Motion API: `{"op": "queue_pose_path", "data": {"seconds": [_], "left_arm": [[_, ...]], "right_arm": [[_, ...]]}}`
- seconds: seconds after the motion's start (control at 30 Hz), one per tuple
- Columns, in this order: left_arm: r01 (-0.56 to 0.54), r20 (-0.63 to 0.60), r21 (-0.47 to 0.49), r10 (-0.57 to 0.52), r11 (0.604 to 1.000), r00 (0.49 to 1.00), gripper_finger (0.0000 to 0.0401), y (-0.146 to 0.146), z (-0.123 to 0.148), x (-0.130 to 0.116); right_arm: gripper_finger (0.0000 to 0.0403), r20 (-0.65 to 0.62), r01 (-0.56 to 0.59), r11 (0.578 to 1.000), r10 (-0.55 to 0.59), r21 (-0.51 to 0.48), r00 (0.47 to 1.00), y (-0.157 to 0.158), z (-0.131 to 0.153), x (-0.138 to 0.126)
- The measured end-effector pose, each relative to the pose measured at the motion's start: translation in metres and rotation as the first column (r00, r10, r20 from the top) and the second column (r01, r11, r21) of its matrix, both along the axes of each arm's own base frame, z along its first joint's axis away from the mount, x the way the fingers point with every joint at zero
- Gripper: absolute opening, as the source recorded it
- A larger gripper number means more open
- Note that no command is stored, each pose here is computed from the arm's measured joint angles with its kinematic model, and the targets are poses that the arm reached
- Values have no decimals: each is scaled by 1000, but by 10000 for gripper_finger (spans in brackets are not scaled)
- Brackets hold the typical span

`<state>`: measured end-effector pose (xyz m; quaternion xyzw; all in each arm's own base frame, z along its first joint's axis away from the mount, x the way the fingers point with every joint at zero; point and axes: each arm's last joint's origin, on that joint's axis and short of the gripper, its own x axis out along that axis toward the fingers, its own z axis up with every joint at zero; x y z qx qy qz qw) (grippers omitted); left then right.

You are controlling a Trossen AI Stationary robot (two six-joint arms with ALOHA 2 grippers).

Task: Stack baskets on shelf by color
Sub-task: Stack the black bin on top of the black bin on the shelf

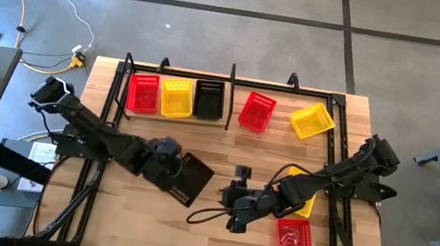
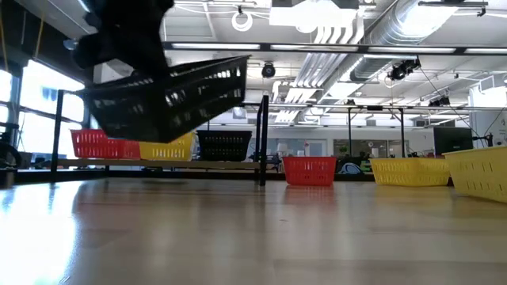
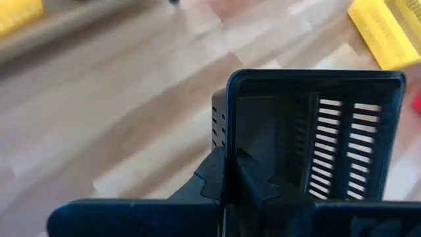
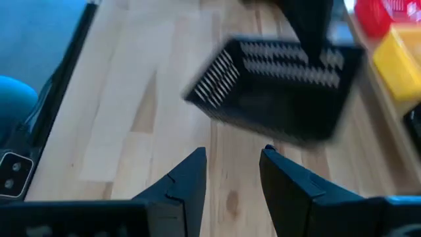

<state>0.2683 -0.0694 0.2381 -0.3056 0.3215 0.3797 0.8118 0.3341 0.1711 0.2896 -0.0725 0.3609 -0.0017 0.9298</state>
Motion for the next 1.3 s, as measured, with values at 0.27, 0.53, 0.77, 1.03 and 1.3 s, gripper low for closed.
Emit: {"op": "queue_pose_path", "data": {"seconds": [0.27, 0.53, 0.77, 1.03, 1.3], "left_arm": [[9, 74, 39, -12, 999, 997, 5, 32, 7, 19], [6, 226, 69, -22, 998, 974, 5, 51, 19, 36], [-43, 266, 75, 22, 996, 964, 5, 67, 22, 39], [-161, 313, 112, 119, 981, 942, 5, 80, 25, 40], [-181, 387, 173, 103, 968, 916, 5, 81, 34, 45]], "right_arm": [[129, 51, -117, 985, 125, -125, 991, -2, 5, 7], [129, 36, -149, 969, 159, -196, 987, -12, 5, 12], [129, 21, -157, 958, 167, -241, 986, -26, 5, 18], [129, -27, -147, 959, 145, -243, 989, -48, 2, 24], [129, -104, -121, 957, 97, -264, 990, -61, -3, 22]]}}
